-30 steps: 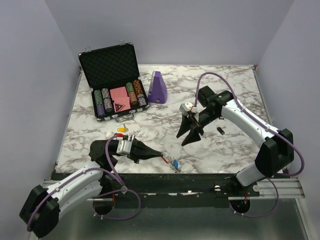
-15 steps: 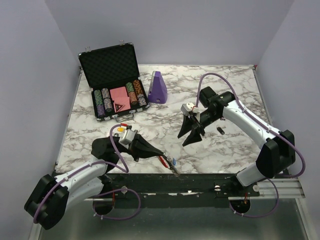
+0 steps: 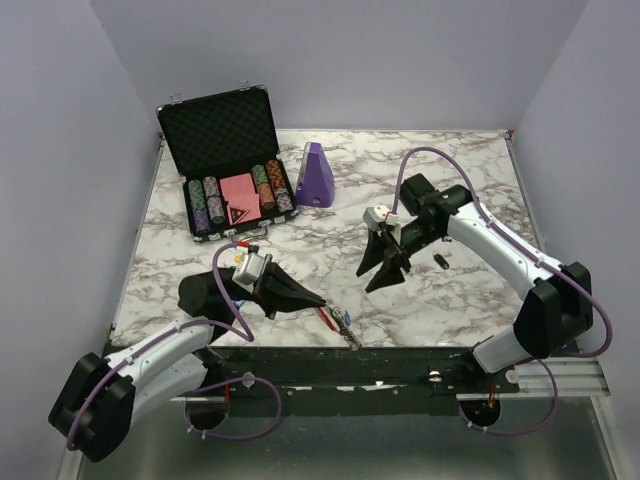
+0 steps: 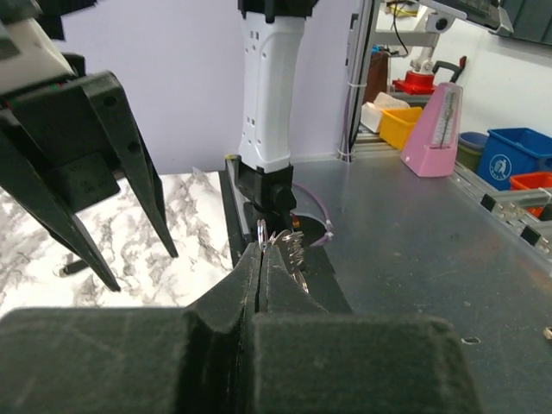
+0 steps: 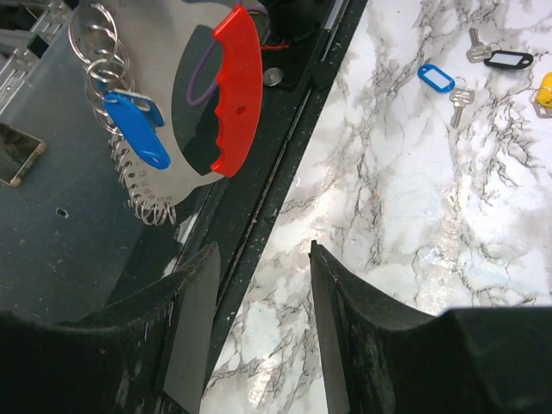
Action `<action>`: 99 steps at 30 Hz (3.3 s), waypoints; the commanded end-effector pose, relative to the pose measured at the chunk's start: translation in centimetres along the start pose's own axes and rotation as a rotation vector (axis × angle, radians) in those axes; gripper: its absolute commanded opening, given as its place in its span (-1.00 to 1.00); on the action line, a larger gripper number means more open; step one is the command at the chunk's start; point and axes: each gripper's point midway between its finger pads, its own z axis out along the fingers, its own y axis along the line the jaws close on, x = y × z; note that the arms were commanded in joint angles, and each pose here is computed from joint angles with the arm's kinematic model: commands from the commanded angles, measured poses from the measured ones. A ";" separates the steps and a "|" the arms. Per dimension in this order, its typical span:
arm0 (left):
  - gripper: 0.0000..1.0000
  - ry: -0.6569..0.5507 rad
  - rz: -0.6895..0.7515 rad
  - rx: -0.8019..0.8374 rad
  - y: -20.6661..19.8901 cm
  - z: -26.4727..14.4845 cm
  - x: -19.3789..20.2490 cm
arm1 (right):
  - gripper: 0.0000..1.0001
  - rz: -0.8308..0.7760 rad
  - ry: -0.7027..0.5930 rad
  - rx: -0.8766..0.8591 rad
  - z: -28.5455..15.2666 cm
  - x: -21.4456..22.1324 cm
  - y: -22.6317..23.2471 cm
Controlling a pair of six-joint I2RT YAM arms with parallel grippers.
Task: Put the keys on the keyring
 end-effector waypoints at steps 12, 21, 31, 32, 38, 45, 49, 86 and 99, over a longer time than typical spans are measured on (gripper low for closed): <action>-1.00 0.239 0.059 -0.612 8.4 -3.3 -1.8 | 0.09 0.078 0.012 0.139 -1.9 0.5 -2.7; -1.00 0.451 0.227 -0.586 8.3 -4.0 1.0 | 0.09 0.118 -0.043 0.090 -1.8 -0.4 -2.6; -1.00 0.404 0.200 -0.540 8.7 -2.5 1.7 | 0.09 0.046 -0.060 -0.025 -0.3 -1.8 -1.7; -1.00 0.398 0.197 -0.543 8.8 -2.3 1.7 | 0.08 0.037 -0.059 -0.028 -0.2 -2.0 -1.8; -1.00 0.383 0.188 -0.546 9.0 -1.6 2.1 | 0.08 0.017 -0.053 -0.012 -0.2 -2.4 -2.6; -1.00 0.388 0.214 -0.545 9.0 -1.1 2.3 | 0.11 -0.002 0.021 0.042 -0.7 -1.7 -3.5; -1.00 0.399 0.240 -0.541 8.8 -1.0 2.7 | 0.13 0.001 0.043 0.078 -1.0 -1.4 -3.5; -1.00 0.297 0.169 -0.472 5.9 -0.8 3.1 | 0.18 0.720 0.185 0.939 -22.5 18.2 -7.2; -1.00 0.307 0.176 -0.479 5.9 -1.0 3.1 | -0.04 0.944 0.156 1.066 -24.5 23.3 -11.3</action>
